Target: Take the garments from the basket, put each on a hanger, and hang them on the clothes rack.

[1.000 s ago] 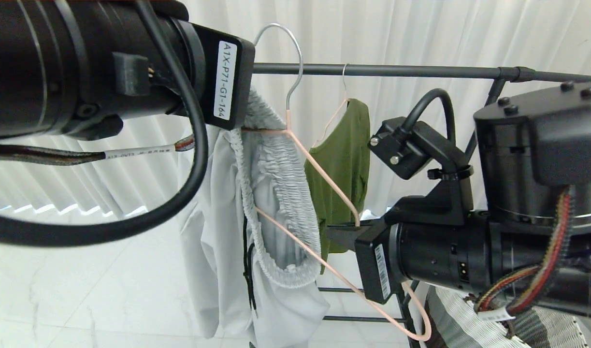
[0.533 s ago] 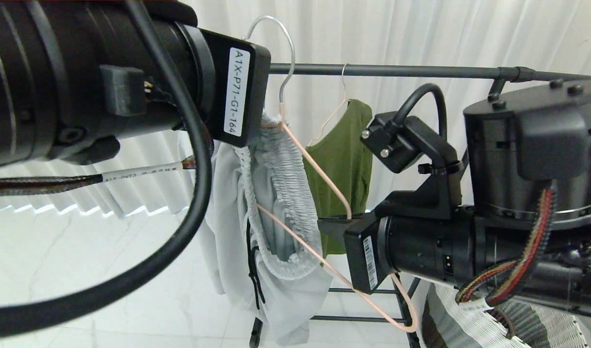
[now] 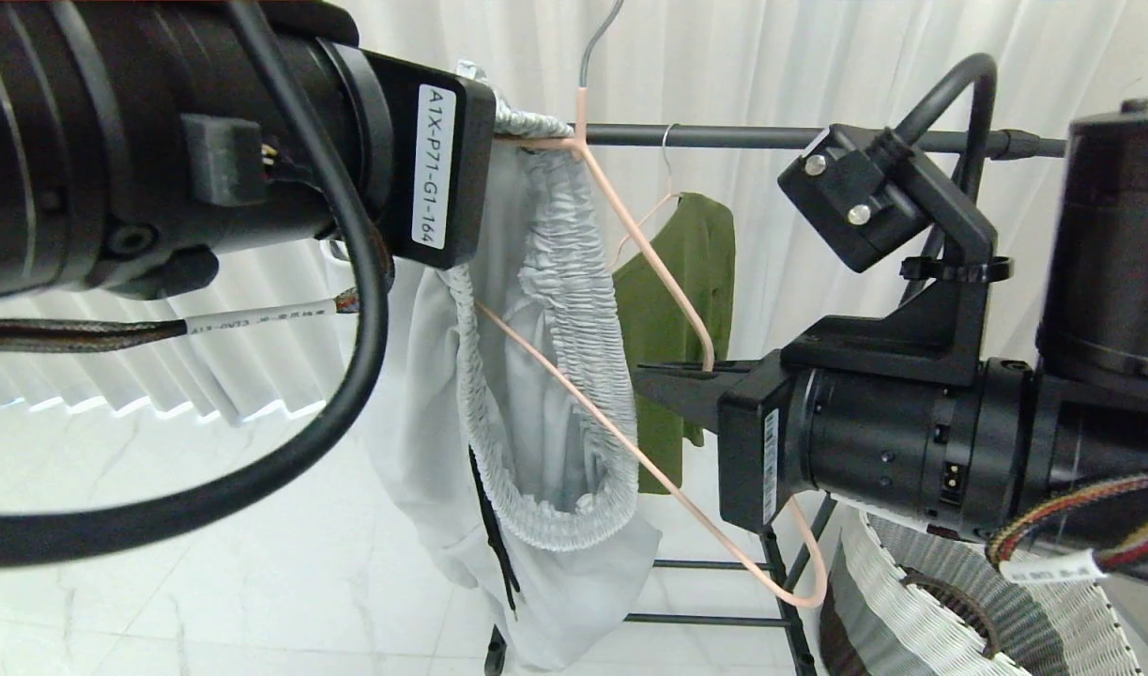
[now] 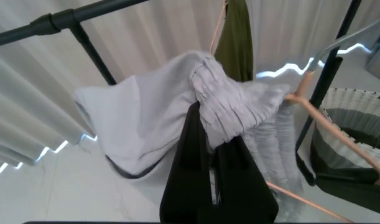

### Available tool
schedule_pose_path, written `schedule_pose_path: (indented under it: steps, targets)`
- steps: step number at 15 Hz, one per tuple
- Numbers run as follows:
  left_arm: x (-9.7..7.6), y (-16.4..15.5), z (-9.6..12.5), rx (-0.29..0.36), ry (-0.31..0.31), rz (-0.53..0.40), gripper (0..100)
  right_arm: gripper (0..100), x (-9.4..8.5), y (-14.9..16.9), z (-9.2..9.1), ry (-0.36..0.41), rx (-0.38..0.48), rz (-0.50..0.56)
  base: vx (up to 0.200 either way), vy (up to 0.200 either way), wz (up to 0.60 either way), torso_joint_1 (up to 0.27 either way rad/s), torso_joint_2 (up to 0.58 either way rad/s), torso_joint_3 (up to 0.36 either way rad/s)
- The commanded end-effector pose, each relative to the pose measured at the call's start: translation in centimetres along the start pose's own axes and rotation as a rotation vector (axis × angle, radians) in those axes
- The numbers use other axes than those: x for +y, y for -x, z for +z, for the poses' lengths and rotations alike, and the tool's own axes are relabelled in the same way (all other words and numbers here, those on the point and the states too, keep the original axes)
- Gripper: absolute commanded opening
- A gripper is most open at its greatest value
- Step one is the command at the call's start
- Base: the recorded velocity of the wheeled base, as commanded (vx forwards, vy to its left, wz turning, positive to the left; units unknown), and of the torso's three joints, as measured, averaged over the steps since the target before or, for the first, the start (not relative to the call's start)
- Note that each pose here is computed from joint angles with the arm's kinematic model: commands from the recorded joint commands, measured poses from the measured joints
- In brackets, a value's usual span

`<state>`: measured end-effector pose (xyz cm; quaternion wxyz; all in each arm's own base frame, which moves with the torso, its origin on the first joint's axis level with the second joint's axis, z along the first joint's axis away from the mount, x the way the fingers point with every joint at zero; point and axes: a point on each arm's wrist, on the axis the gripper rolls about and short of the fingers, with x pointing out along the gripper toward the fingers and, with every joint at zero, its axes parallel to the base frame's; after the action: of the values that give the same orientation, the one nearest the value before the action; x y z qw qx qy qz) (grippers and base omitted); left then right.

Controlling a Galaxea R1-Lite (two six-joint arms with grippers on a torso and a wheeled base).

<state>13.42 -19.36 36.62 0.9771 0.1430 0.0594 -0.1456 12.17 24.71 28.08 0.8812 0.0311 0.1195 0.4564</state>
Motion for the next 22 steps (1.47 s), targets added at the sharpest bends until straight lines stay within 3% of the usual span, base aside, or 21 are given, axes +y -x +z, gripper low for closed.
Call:
schedule_pose_path:
  steps: [1,8,9,12,16,20,22]
  targets:
    - [-0.2,-0.1,-0.1,0.006,-0.006,-0.001,0,0,0.0,0.1,-0.2,0.007,-0.013,0.003,0.0,0.0,0.0,0.0,0.0,0.0]
    - [-0.6,-0.2,-0.8,0.025,-0.036,-0.013,0,0,0.1,0.0,0.0,0.03,-0.066,0.018,0.0,0.0,0.0,0.0,0.0,0.0]
    - [-0.7,-0.3,-0.8,0.025,-0.037,-0.016,100,0,0.1,0.0,0.0,0.039,-0.067,0.018,0.0,0.0,0.0,0.0,0.0,0.0]
    - [-1.2,0.2,-0.7,0.013,-0.04,-0.079,100,0,0.2,-0.1,0.0,0.066,-0.067,0.019,0.0,0.0,0.0,0.0,0.0,0.0]
    - [-0.9,0.6,-1.6,0.027,-0.052,-0.088,100,0,0.0,0.1,0.4,0.071,-0.108,0.014,0.0,0.0,0.0,0.0,0.0,0.0]
    - [1.7,3.8,-2.9,0.001,-0.047,-0.102,100,0,-1.8,1.9,0.1,0.105,-0.111,-0.04,0.0,0.0,0.0,0.0,0.0,0.0]
    - [3.5,5.7,-3.8,-0.023,-0.098,-0.104,100,0,-2.3,3.1,0.0,0.104,-0.114,-0.051,0.0,0.0,0.0,0.0,0.0,0.0]
